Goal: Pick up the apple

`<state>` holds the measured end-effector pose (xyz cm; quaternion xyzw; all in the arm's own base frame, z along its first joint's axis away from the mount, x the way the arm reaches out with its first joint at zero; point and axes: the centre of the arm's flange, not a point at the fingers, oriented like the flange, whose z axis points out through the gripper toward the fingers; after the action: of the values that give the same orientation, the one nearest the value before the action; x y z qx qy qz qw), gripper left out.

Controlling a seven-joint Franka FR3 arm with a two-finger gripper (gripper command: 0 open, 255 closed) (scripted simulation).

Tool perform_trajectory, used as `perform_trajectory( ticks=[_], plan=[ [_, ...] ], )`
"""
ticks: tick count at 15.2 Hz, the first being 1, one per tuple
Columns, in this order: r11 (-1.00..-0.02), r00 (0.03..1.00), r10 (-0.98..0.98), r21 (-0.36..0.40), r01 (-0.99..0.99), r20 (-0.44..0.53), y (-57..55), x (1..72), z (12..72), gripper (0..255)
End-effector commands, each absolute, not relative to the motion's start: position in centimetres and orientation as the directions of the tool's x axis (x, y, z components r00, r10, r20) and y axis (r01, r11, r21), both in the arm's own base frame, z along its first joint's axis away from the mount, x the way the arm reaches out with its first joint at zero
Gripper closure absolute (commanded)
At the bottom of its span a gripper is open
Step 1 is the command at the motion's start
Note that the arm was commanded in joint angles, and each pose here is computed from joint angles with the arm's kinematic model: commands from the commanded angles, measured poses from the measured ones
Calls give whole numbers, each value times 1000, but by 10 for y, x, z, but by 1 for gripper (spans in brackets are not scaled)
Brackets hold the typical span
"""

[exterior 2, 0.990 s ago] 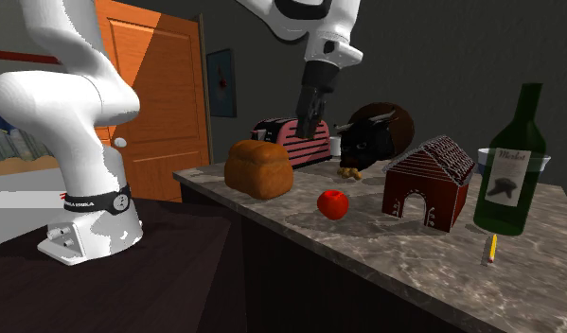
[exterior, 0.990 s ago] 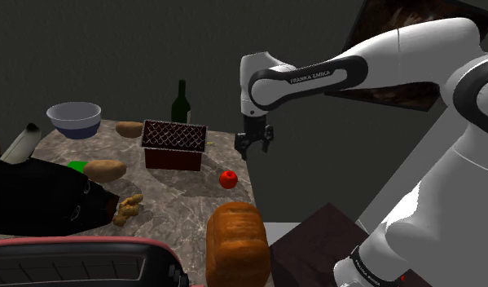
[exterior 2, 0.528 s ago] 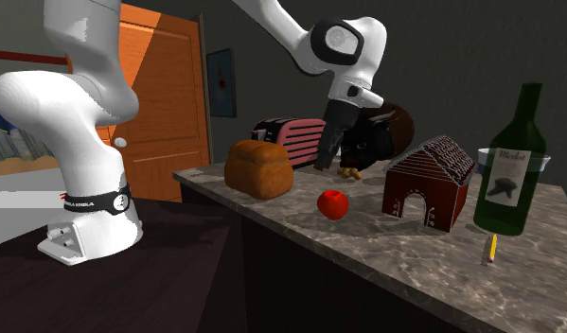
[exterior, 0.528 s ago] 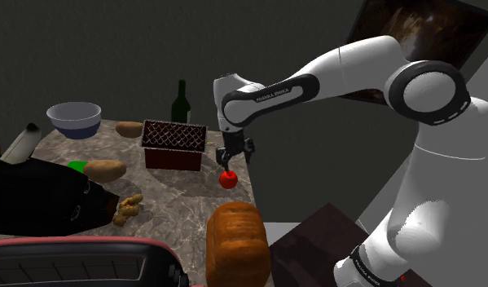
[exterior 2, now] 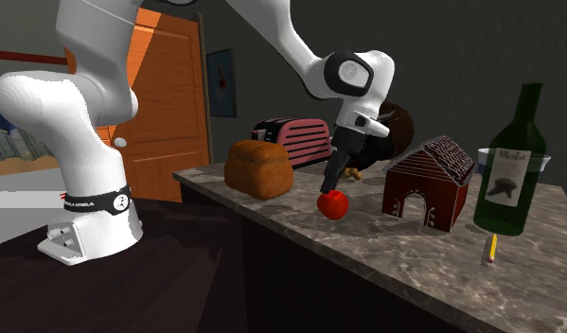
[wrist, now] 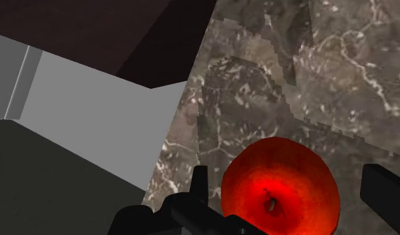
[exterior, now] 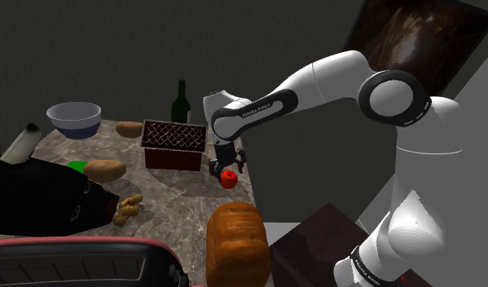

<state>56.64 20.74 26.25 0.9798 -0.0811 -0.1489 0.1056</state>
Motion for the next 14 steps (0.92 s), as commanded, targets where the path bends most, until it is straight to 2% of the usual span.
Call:
perform_trajectory(
  ticks=[1, 4, 5, 14],
  plan=[
    [-965, 943, -191, 231, -128, -274, 207, 566, 251, 0],
    [-965, 943, -191, 231, -128, -274, 207, 566, 248, 0],
    [-965, 943, -191, 231, -128, -274, 207, 566, 248, 255],
    [-965, 943, -191, 231, -128, -274, 207, 566, 248, 255]
  ],
)
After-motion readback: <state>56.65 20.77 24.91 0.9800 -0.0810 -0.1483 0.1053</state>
